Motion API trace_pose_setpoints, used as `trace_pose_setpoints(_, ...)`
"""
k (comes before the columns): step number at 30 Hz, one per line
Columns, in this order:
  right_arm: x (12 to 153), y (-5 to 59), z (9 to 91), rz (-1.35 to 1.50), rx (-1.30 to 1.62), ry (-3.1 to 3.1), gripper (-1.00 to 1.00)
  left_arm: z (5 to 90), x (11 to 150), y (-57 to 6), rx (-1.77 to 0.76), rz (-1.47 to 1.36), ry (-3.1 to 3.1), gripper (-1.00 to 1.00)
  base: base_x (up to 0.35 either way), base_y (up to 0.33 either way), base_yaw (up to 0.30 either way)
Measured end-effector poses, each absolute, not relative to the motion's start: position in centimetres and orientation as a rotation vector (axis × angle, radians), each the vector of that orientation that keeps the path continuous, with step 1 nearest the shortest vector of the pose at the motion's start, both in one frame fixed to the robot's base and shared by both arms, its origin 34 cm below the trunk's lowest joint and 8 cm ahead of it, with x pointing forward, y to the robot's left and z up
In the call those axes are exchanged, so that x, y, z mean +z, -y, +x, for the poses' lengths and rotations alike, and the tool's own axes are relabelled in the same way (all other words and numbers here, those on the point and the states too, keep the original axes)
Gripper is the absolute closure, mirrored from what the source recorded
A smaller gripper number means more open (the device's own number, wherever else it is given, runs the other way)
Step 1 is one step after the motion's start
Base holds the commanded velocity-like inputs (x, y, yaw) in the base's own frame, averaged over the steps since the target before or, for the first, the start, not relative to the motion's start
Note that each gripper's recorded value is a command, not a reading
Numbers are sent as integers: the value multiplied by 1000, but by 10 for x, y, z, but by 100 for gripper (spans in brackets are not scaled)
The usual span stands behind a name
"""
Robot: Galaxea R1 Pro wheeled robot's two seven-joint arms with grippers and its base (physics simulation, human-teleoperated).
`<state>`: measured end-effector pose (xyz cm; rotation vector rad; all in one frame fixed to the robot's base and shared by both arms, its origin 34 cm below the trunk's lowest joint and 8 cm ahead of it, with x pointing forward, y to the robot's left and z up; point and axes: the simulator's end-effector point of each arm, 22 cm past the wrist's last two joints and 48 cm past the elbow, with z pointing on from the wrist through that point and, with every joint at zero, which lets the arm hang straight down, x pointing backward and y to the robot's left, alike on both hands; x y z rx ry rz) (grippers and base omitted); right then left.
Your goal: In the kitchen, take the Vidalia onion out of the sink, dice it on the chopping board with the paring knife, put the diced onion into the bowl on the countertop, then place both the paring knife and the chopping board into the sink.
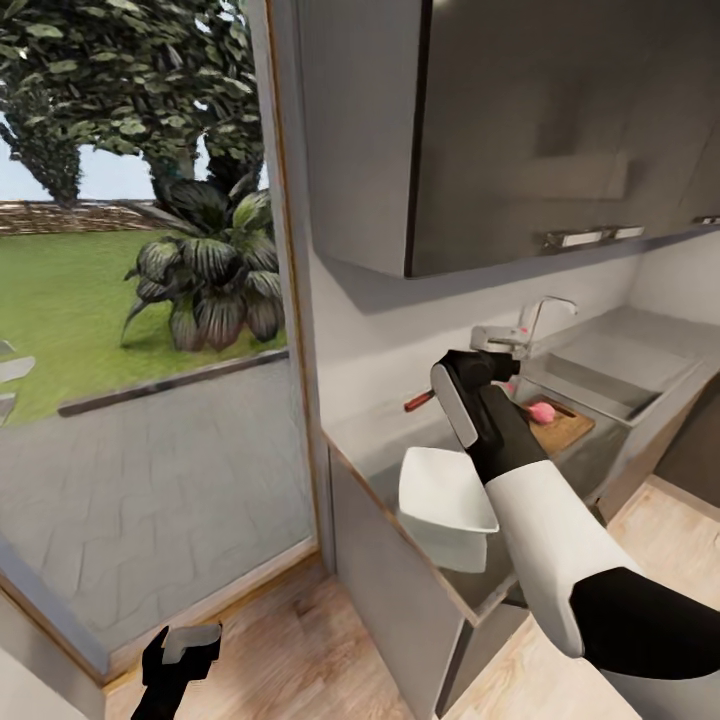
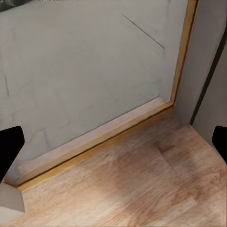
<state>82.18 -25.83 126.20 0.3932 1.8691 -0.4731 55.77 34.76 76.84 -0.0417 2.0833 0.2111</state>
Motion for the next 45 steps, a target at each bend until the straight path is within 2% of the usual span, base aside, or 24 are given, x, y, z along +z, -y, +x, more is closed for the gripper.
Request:
trace_pose_setpoints(13,1259,258,827,396,-452,-1853,-100,558,768,-346,209,-40,-2084,-100,292,120,-12)
trace_pose_setpoints(19,1263,258,826,402,-448,-1840,-100,553,759,-347,211,-43,-2137,-100,36,15,-174)
trace_pose_setpoints(26,1265,259,825,401,-452,-1841,-100,497,700,-337,209,-51,-2516,-100,3,1,-204)
trace_pose_setpoints(38,1241,260,823,388,-481,-1898,-100,445,679,-337,215,-44,-2606,-100,3,0,-206)
trace_pose_setpoints(45,1232,261,822,385,-495,-1917,-100,442,679,-338,220,-45,-2621,-100,215,148,-206)
